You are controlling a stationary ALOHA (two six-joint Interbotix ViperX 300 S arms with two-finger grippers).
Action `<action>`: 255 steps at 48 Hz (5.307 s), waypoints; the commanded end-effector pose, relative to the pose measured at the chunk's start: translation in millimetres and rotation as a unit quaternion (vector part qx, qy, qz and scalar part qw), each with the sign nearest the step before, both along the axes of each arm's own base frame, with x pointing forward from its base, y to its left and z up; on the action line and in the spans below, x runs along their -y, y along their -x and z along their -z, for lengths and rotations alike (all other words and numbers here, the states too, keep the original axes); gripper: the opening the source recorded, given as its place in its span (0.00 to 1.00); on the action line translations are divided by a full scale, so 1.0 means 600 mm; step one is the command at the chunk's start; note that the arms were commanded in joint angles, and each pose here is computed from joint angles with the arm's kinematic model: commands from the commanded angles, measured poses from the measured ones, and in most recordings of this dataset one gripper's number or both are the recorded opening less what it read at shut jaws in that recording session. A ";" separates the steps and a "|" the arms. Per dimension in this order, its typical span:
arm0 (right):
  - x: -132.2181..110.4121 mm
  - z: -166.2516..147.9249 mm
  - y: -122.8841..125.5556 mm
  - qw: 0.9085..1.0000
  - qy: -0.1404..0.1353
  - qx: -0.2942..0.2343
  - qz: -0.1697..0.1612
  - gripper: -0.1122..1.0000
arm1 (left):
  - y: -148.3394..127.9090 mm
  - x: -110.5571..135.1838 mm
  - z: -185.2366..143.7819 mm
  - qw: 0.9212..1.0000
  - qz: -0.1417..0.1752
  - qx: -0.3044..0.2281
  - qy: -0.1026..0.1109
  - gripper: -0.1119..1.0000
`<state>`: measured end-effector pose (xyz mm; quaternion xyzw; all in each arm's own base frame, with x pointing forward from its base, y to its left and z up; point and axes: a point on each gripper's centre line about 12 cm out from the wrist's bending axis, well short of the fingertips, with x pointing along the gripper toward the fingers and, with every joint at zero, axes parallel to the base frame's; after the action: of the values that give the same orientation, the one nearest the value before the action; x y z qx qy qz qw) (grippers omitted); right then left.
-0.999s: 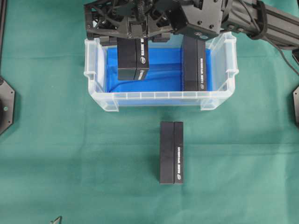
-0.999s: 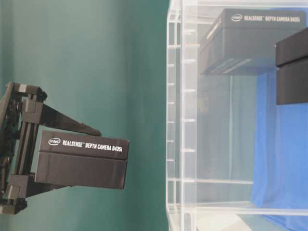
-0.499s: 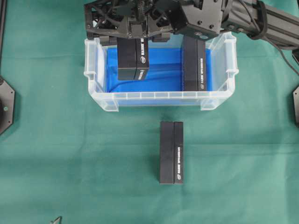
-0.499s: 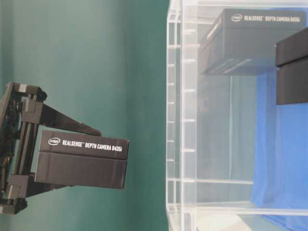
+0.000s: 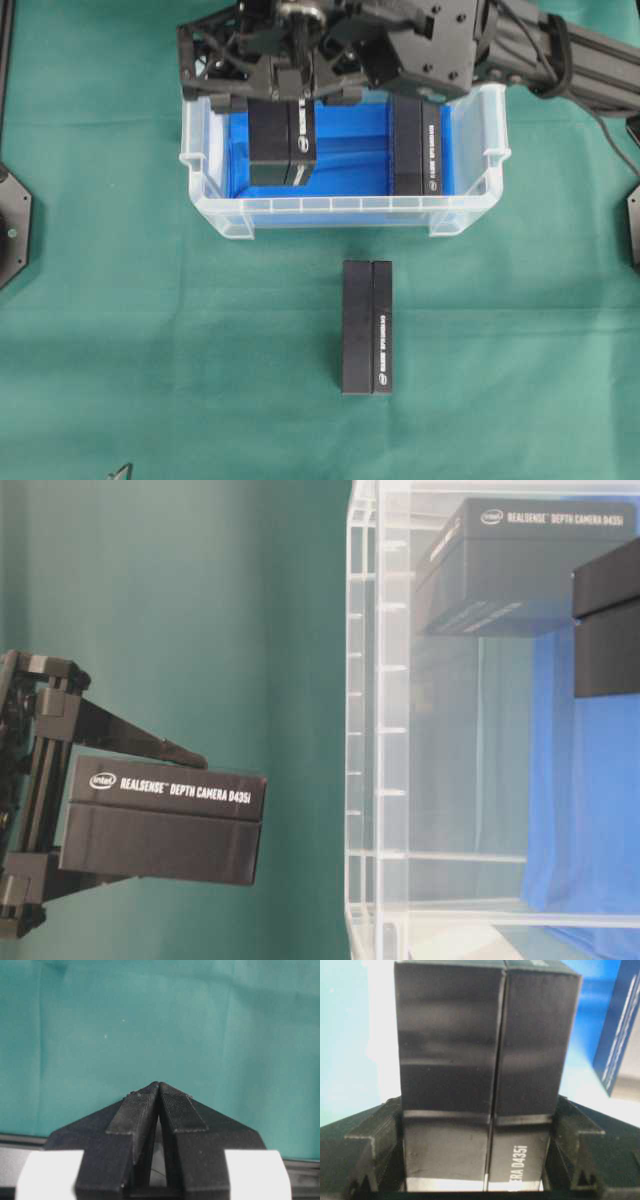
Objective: Take the box out of the case with the right arm.
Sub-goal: 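Lift the left black box up out of the bin, then carry the box forward and lower it onto the table left of the first box, then open the right gripper and pull it away to the right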
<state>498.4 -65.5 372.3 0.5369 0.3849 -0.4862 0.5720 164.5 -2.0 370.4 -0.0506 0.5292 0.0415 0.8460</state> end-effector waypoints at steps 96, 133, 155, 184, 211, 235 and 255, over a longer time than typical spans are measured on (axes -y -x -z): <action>-0.278 0.040 -0.015 0.999 -0.033 0.012 -0.008 0.69 | -0.002 -0.001 -0.015 1.000 -0.005 0.012 0.001 0.10; -0.296 0.254 -0.063 0.997 -0.073 0.013 0.006 0.69 | -0.002 -0.001 -0.015 1.000 -0.004 0.012 0.001 0.10; -0.286 0.298 -0.054 0.997 -0.080 -0.012 0.017 0.69 | -0.002 -0.001 -0.014 1.000 -0.004 0.012 0.001 0.10; -0.291 0.295 -0.059 0.996 -0.088 0.005 0.012 0.89 | 0.001 -0.001 -0.015 1.000 -0.005 0.015 0.001 0.10; -0.283 0.245 -0.049 0.996 -0.081 0.020 0.013 0.90 | -0.002 -0.001 -0.014 1.000 -0.005 0.012 0.001 0.10; -0.247 0.081 -0.012 0.999 -0.016 0.033 0.015 0.90 | -0.001 -0.001 -0.014 1.000 -0.005 0.012 0.001 0.10; -0.246 0.042 0.031 1.000 -0.007 -0.004 -0.006 0.90 | -0.001 -0.001 -0.014 1.000 -0.005 0.012 0.001 0.10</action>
<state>503.1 80.5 297.7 0.5217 0.4046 -0.5012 0.5595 164.3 -2.0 370.3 -0.0532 0.5297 0.0432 0.8454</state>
